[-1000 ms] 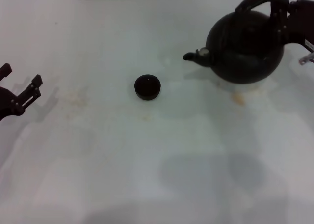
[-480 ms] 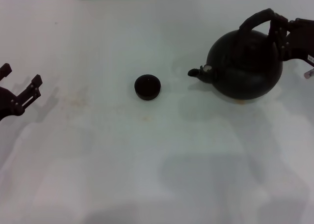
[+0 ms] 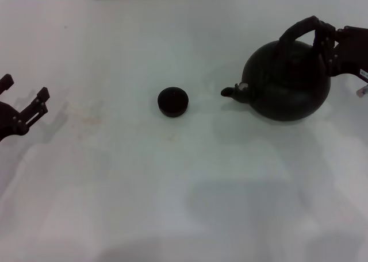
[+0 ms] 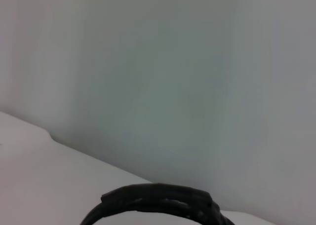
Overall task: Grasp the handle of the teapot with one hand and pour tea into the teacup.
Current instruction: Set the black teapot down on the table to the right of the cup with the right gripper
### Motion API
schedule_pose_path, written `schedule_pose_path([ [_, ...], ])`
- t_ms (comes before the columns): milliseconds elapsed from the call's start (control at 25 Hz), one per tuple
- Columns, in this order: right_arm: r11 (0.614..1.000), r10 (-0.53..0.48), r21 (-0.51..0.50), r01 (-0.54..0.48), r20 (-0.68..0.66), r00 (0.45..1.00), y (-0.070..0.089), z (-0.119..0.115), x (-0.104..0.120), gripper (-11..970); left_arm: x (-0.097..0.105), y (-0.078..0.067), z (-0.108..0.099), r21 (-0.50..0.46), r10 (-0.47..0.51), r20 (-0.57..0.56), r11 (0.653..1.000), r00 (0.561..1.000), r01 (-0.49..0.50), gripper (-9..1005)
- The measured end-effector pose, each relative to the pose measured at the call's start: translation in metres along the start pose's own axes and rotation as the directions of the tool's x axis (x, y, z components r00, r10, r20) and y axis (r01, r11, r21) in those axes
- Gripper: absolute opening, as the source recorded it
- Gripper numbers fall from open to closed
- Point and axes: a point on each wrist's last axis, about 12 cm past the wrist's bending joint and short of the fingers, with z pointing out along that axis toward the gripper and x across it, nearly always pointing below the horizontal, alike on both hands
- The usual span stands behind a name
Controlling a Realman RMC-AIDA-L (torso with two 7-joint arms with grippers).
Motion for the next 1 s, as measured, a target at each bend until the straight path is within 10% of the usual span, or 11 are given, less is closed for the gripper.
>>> schedule_pose_path([
  [1000,0.999,0.018,-0.049,-0.017,0.009,1.0,-0.0083,-0.0012,0.0093,100,-0.0008,0.0007,0.0035,0.0,0.004,-0.005,1.0,1.0,-0.004,827],
])
